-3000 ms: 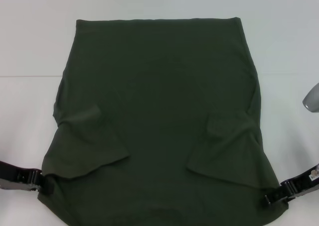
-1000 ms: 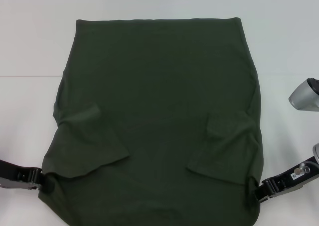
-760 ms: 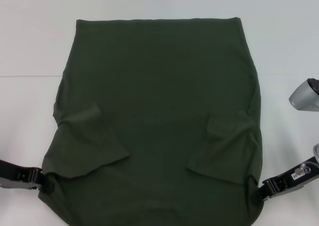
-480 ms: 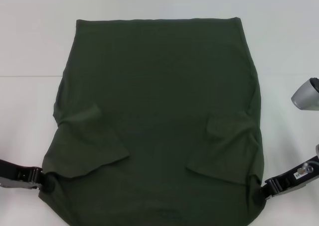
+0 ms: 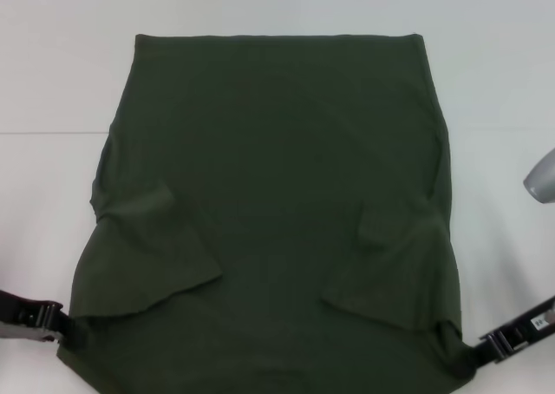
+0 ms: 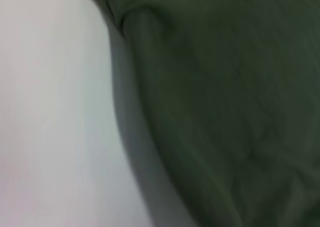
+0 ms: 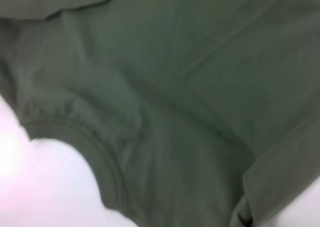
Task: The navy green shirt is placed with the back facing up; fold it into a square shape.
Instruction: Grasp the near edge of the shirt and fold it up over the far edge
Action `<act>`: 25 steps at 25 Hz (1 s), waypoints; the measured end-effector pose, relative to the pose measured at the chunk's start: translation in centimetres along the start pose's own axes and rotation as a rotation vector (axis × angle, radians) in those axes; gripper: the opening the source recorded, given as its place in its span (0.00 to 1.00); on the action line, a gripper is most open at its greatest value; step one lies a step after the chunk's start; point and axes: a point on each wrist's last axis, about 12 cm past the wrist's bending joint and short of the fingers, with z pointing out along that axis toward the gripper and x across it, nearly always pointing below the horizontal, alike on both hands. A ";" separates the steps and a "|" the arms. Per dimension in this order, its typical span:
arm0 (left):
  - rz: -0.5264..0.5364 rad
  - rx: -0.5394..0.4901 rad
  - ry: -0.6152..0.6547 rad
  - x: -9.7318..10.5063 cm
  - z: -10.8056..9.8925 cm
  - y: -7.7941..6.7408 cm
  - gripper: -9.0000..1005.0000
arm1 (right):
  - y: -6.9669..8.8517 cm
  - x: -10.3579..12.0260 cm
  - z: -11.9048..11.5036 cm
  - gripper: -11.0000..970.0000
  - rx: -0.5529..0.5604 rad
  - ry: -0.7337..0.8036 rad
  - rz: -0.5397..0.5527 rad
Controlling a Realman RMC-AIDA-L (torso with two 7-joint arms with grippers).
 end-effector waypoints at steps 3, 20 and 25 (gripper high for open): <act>0.003 0.019 0.029 0.3 -0.4 -0.1 0.05 | 0.0 0.7 -0.3 0.07 -0.023 0.029 -0.022; 0.068 0.166 0.287 2.2 -1.9 -1.4 0.05 | 1.4 3.3 -0.5 0.07 -0.194 0.188 -0.139; 0.082 0.184 0.371 2.7 -1.5 -1.7 0.05 | 1.7 3.7 -0.3 0.07 -0.209 0.229 -0.172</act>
